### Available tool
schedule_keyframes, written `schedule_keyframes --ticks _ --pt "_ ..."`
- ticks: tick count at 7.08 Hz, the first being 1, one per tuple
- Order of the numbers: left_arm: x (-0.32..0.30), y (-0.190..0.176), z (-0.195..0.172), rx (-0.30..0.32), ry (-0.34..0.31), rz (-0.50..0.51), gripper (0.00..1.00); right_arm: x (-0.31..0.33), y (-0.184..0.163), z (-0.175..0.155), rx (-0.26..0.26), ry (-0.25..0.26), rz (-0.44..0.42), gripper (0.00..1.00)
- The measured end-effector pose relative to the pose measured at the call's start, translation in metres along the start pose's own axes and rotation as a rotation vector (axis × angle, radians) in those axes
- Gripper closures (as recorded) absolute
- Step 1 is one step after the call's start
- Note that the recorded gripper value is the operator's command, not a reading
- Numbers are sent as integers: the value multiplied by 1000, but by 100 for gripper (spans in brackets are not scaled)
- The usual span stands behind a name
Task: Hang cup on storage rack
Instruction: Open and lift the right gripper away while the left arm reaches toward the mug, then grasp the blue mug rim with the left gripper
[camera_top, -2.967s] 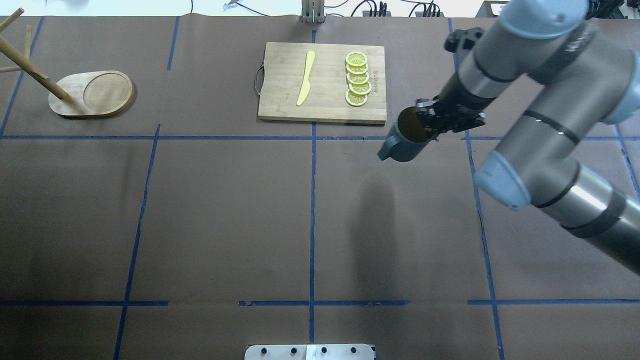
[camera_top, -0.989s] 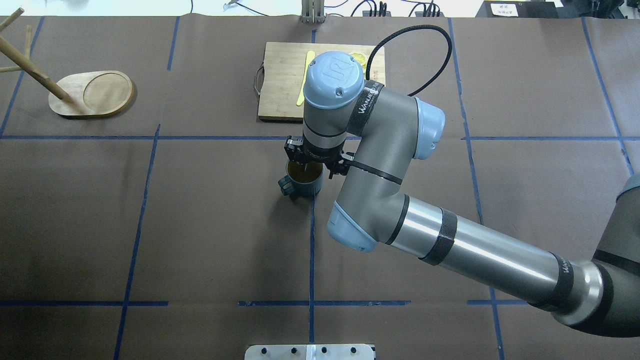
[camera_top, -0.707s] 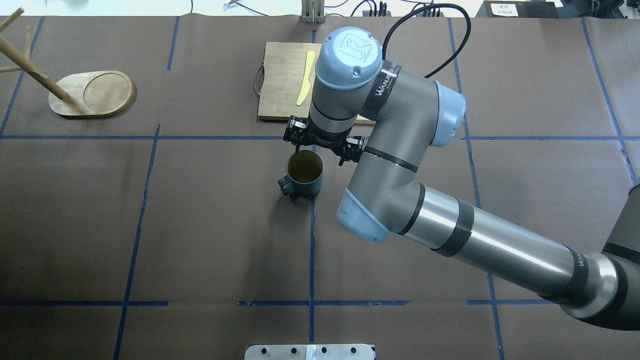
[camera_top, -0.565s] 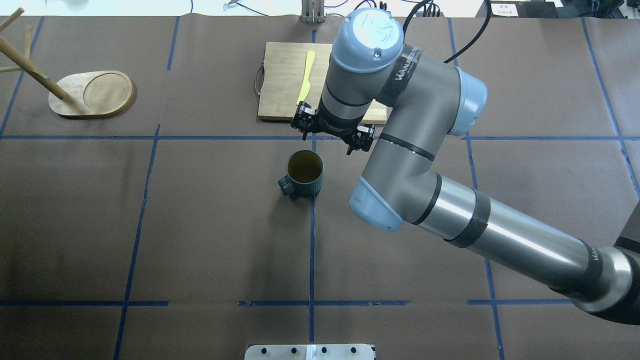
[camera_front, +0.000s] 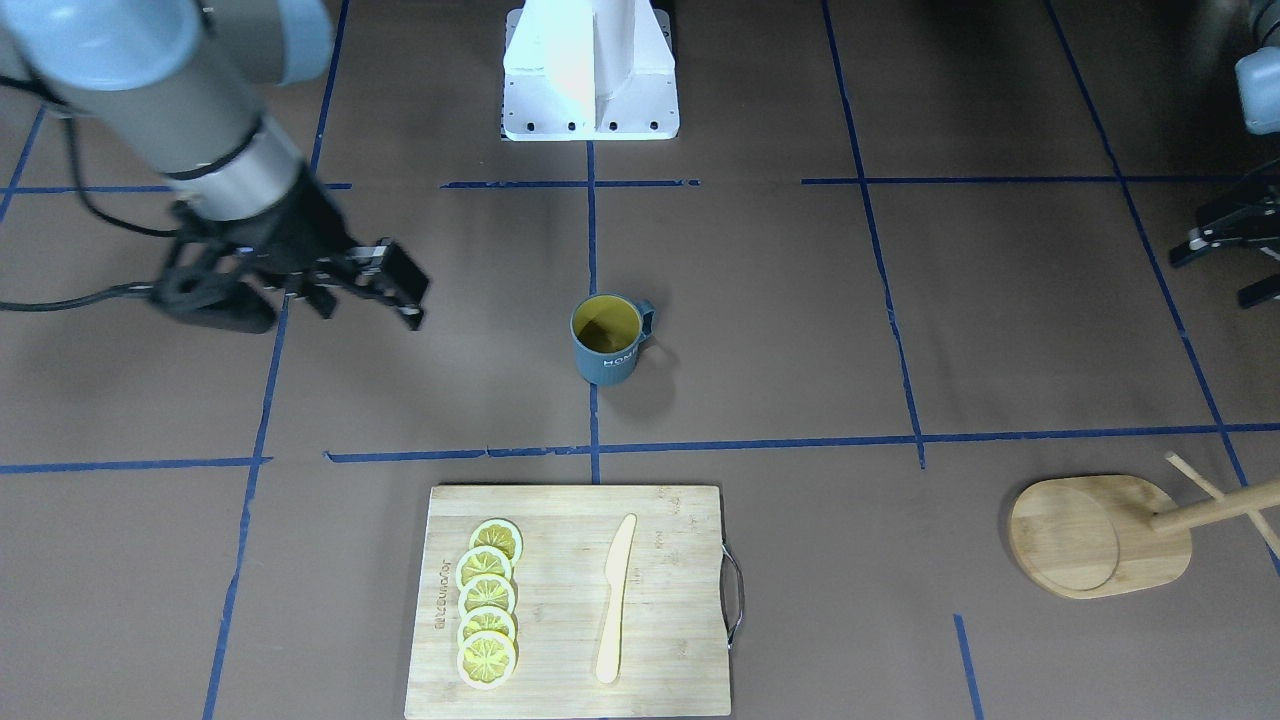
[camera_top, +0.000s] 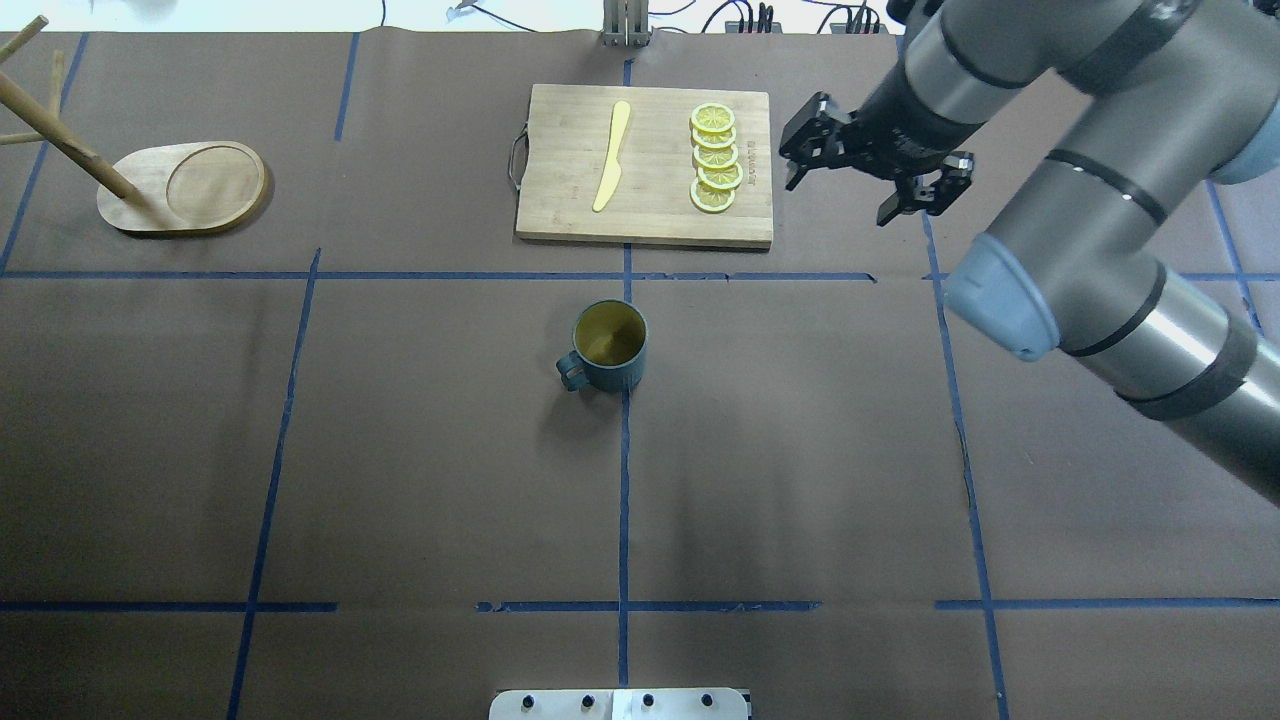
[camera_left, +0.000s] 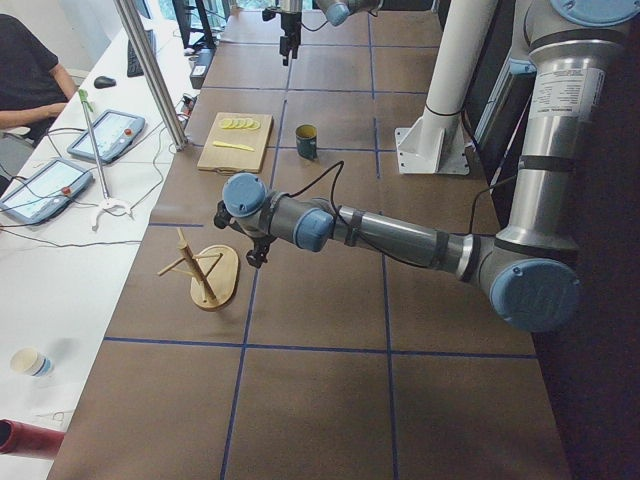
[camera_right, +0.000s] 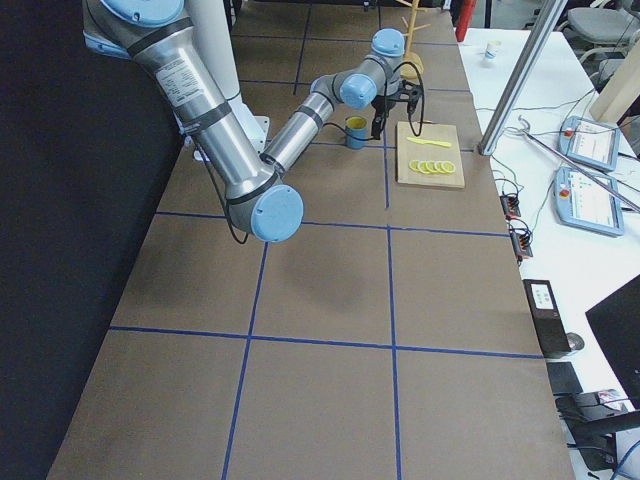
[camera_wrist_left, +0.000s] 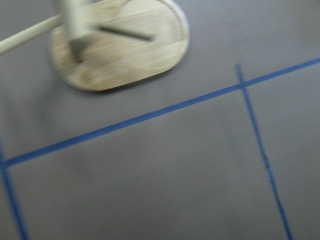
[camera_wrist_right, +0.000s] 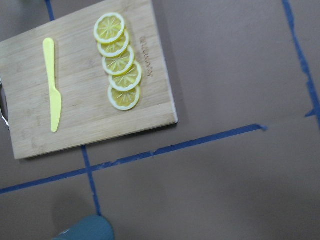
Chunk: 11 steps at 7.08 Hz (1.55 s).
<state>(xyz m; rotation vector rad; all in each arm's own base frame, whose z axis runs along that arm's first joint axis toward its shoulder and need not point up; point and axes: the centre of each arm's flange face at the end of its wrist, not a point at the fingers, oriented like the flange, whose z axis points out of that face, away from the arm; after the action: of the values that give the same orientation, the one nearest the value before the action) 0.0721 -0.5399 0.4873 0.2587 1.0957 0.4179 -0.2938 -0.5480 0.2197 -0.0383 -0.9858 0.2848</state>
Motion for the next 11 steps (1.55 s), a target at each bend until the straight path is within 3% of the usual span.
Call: schedule_keyframes --ticks 3,5,8,11 --pt "125 -71 81 11 20 343 0 132 -60 -29 23 64 -175 0" --pt "220 -95 140 45 54 474 0 238 -86 -39 18 139 -323 0" --pt "347 -73 249 170 25 602 0 350 -121 -47 -25 179 -420 0" --pt "411 -57 302 230 -18 621 0 381 -133 -49 -42 169 -427 0"
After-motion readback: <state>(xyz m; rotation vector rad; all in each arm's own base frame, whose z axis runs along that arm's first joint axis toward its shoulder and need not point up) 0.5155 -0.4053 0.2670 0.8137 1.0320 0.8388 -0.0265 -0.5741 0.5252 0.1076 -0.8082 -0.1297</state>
